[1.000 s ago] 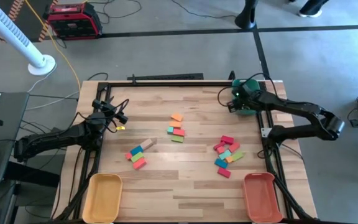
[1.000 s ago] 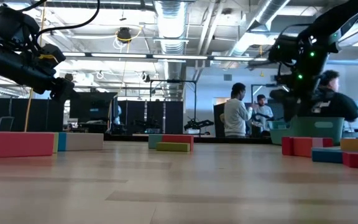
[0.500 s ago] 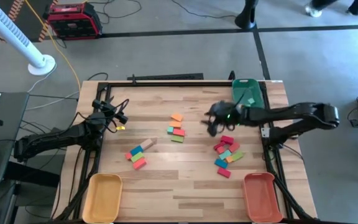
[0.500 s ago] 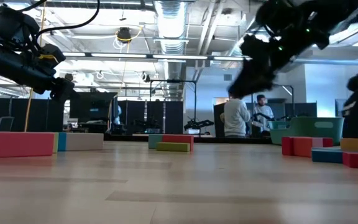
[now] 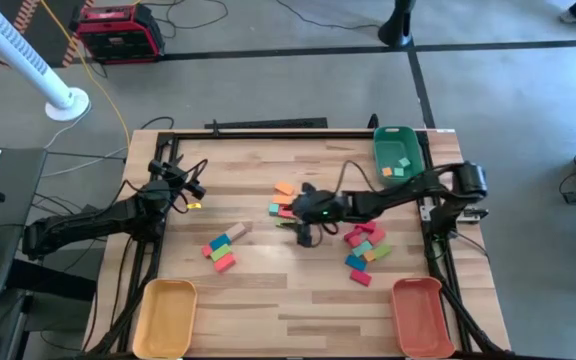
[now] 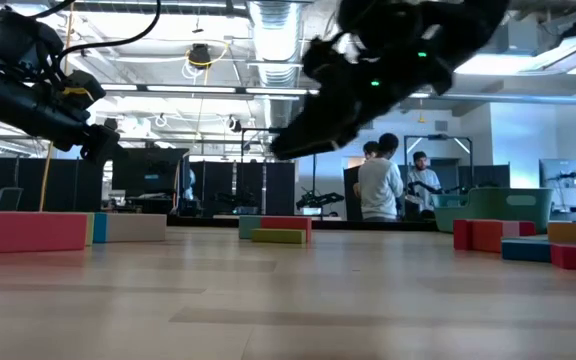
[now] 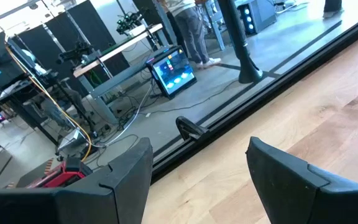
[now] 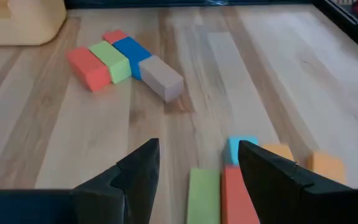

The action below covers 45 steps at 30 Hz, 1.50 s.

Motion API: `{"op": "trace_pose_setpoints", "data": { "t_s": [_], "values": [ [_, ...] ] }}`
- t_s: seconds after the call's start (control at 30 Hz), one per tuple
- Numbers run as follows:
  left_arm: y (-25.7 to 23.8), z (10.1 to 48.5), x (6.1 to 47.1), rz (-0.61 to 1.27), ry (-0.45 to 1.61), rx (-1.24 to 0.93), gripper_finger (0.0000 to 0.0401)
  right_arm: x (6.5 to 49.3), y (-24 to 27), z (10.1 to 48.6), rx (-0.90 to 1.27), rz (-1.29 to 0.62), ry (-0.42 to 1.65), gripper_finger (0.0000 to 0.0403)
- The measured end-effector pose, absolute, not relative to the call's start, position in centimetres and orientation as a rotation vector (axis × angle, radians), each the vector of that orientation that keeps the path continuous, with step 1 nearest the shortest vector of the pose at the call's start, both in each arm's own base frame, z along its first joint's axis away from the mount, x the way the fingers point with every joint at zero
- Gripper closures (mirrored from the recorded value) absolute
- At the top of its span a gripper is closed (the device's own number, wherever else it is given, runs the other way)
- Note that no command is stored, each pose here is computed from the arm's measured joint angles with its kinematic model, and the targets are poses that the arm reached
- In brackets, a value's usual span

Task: Sort blocks by size
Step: Put the blue square block into the green bin

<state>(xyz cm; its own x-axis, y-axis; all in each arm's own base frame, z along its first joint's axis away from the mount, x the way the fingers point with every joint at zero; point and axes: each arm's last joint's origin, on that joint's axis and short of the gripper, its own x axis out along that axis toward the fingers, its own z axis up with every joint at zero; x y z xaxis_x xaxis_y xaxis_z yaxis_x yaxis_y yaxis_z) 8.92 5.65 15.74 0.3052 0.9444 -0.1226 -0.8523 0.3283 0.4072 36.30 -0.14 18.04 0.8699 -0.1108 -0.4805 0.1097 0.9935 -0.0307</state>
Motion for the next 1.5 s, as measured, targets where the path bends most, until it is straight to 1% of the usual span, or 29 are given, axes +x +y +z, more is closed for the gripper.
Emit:
{"op": "trace_pose_setpoints", "data": {
  "t_s": [0.2,0.47,0.73,0.87,1.17,1.27,1.37,1.5],
  "values": [
    [5.7,15.7,8.9,1.211,0.369,0.288,0.0154,39.5,-1.4,17.4,-0.036,-0.134,0.627,0.0157],
    [5.7,15.7,8.9,1.212,0.368,0.287,0.0154,41.8,-4.0,15.4,-0.021,-0.19,0.728,0.0157],
    [5.7,15.7,8.9,1.211,0.368,0.287,0.0154,42.0,-5.1,14.9,-0.024,-0.206,0.763,0.0158],
    [5.7,15.7,8.9,1.212,0.369,0.288,0.0154,42.0,-4.9,14.9,-0.006,-0.161,0.765,0.0163],
    [5.7,15.7,8.9,1.211,0.369,0.288,0.0154,42.3,-4.3,12.7,0.021,-0.141,0.811,0.0177],
    [5.7,15.7,8.9,1.211,0.368,0.287,0.0154,42.5,-4.4,12.5,0.022,-0.143,0.815,0.018],
    [5.7,15.7,8.9,1.211,0.368,0.287,0.0154,42.5,-4.4,12.5,0.021,-0.143,0.814,0.019],
    [5.7,15.7,8.9,1.211,0.368,0.287,0.0154,42.5,-4.3,12.5,0.019,-0.141,0.817,0.022]
  ]
}}
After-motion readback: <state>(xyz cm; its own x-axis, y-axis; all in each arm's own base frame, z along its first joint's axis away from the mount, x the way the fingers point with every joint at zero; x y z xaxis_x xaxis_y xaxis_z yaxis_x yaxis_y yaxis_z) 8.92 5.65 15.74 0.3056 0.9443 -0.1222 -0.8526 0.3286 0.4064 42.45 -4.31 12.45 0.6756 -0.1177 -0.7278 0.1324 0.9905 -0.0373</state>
